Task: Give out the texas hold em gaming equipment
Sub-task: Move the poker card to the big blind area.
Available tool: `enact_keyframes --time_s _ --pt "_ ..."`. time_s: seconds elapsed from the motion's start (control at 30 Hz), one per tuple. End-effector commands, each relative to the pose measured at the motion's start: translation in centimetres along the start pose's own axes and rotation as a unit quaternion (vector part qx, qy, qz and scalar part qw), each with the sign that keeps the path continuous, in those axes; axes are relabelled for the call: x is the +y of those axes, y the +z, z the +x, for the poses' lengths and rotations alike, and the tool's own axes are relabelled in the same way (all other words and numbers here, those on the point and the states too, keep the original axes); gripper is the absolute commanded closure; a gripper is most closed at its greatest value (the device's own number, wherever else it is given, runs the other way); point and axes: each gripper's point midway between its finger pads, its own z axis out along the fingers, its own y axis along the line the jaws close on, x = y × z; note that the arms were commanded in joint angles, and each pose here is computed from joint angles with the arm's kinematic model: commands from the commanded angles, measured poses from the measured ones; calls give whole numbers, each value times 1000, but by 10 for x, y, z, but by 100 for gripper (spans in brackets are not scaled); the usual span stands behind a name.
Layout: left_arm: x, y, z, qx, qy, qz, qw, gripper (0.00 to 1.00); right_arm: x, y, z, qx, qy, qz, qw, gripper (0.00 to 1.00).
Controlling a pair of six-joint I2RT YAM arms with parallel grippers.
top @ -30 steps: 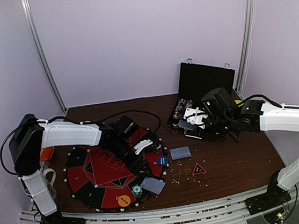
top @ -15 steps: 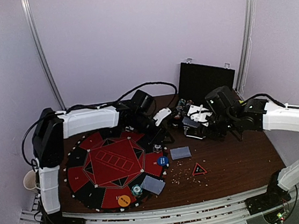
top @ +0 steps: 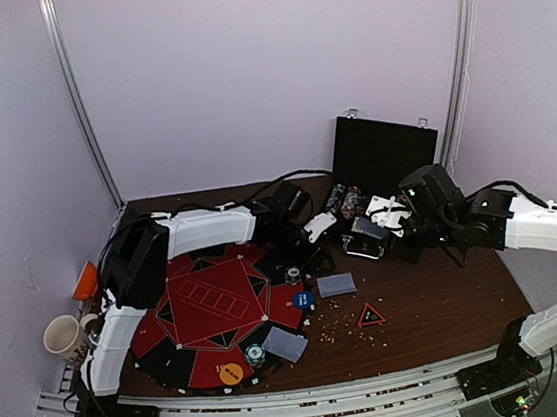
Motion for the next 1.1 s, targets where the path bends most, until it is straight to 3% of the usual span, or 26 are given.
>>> enact_keyframes --time_s 0.0,0.43,0.5,0.67,0.97,1.07 --pt "-20 18 16 40 34 17 998 46 -3 -3 0 -4 13 3 1000 50" --pt "-19 36 54 97 47 -3 994 54 -4 -5 -2 -9 12 3 1000 50" --pt "-24 37 58 104 50 6 993 64 -4 -5 -3 -9 11 3 1000 50" --pt "-38 34 63 107 51 37 992 100 -6 -5 -4 -8 9 8 1000 50" --pt "-68 -9 16 7 51 81 995 100 -10 -9 -3 -8 7 16 1000 50" --pt "-84 -24 17 -12 67 107 992 100 -11 -10 -3 -8 7 17 1000 50"
